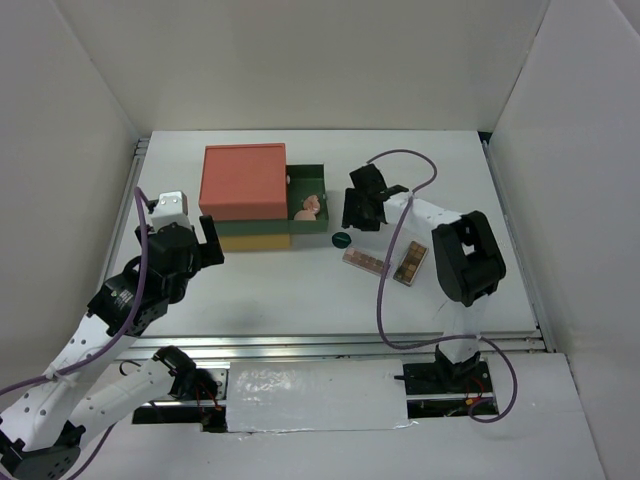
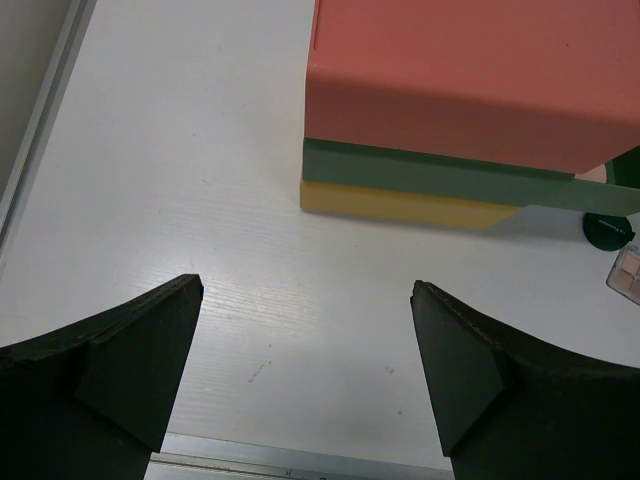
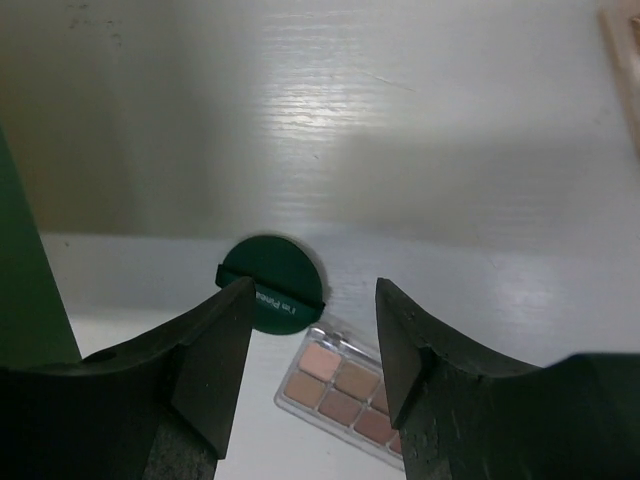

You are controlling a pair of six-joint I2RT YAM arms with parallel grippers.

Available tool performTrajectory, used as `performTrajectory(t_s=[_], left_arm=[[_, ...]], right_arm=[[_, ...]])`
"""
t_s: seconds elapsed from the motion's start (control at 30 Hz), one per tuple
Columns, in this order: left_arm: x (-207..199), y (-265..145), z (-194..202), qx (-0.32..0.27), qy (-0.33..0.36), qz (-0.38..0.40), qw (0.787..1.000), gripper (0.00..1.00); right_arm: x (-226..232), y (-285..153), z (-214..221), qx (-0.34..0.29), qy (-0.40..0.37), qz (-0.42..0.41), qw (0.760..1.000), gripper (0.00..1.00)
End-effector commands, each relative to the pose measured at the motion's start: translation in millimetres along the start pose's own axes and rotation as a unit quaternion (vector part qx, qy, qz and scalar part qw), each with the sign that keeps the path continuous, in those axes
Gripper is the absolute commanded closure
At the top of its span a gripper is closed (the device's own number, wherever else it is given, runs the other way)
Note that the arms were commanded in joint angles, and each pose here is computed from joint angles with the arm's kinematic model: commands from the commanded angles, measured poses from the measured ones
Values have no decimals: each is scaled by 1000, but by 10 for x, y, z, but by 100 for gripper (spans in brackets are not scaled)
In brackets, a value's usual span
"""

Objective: Organize the makeup

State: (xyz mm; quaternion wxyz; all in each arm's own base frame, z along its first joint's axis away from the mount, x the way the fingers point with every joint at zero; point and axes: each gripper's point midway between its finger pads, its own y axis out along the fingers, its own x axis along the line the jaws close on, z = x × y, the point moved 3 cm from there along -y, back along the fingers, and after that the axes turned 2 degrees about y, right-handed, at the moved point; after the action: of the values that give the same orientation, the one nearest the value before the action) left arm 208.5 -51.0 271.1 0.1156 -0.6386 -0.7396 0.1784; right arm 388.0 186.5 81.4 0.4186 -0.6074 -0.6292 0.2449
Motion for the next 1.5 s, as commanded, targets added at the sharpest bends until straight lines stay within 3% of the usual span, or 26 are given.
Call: performTrajectory(t_s=[0.0, 0.3, 0.57, 0.87, 0.93, 1.07, 1.33, 1.47], left_arm=[[-24, 27, -8, -4, 7, 1, 1000, 1], [-40, 53, 17, 3, 13, -1, 1000, 1], [-33, 38, 7, 0, 11, 0, 1000, 1], [-17, 23, -6, -4, 7, 0, 1000, 1], [-18, 22, -5, -4, 8, 0, 1000, 1], [-12, 19, -3, -4, 8, -1, 1000, 1], [-16, 21, 0, -3, 8, 0, 1000, 1], [-17, 16, -9, -5, 6, 1, 1000, 1]], right_arm=[[210, 4, -107, 12, -36, -46, 998, 41], [289, 227, 78, 66, -55, -72, 994, 42], [250, 210, 247, 82, -63, -52, 993, 50], [192, 284, 320, 83, -63, -33, 994, 80], [188, 289, 321, 83, -59, -32, 994, 81], [201, 317, 358, 91, -61, -36, 993, 100], [324, 160, 348, 75, -48, -91, 992, 100], [440, -66, 179, 36, -37, -120, 991, 100]])
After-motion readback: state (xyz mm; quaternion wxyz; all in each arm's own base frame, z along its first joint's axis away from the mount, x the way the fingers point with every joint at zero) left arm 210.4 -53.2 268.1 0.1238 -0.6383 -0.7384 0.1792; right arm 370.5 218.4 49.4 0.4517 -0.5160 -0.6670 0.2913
